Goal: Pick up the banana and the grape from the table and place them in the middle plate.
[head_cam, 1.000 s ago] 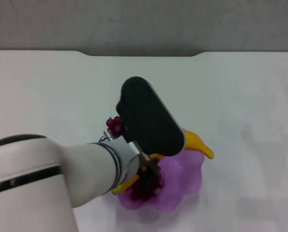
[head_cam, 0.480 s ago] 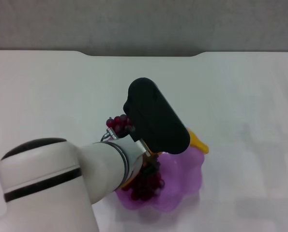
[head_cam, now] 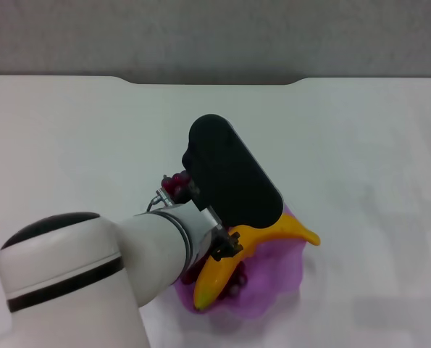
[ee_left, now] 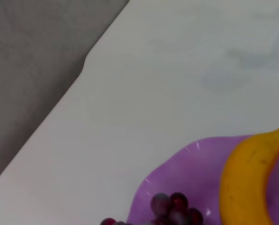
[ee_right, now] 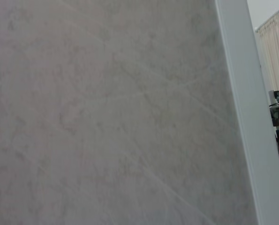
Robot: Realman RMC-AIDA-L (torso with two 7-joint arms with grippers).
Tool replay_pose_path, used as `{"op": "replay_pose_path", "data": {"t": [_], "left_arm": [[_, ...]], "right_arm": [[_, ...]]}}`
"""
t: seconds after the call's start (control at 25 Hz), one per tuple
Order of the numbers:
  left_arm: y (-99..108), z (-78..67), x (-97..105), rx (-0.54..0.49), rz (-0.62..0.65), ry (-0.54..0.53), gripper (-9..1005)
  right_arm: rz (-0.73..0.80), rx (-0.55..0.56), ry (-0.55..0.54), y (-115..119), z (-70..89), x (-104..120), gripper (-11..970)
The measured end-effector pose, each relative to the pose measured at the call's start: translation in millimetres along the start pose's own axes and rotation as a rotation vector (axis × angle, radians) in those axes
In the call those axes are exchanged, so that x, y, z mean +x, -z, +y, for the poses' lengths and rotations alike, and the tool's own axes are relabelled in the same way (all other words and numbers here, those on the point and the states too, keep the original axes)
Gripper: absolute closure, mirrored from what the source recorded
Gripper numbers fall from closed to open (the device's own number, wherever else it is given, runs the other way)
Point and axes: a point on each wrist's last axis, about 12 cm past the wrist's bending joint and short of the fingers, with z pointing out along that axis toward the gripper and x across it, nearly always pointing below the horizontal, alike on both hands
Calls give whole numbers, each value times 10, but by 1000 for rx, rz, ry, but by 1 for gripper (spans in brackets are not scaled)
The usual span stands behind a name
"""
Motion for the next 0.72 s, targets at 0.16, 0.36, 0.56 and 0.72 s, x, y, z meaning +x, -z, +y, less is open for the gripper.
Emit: {"op": "replay_pose_path", "data": {"t": [0.16,0.36,0.56,0.72], "left_arm": [[67,60,-19,-26,-42,20,108],[131,311,-34,-79,-115,115,109],[240,694,-1,-148,-200,263,110],[294,1030,97,-225,-282,366,111]], "right_arm": [[1,1,0,4,-3,2,80],[0,0,0,0,0,0,80],[2,1,0,2,0,3,79],[2,0,-1,-2,3,2,79]]}}
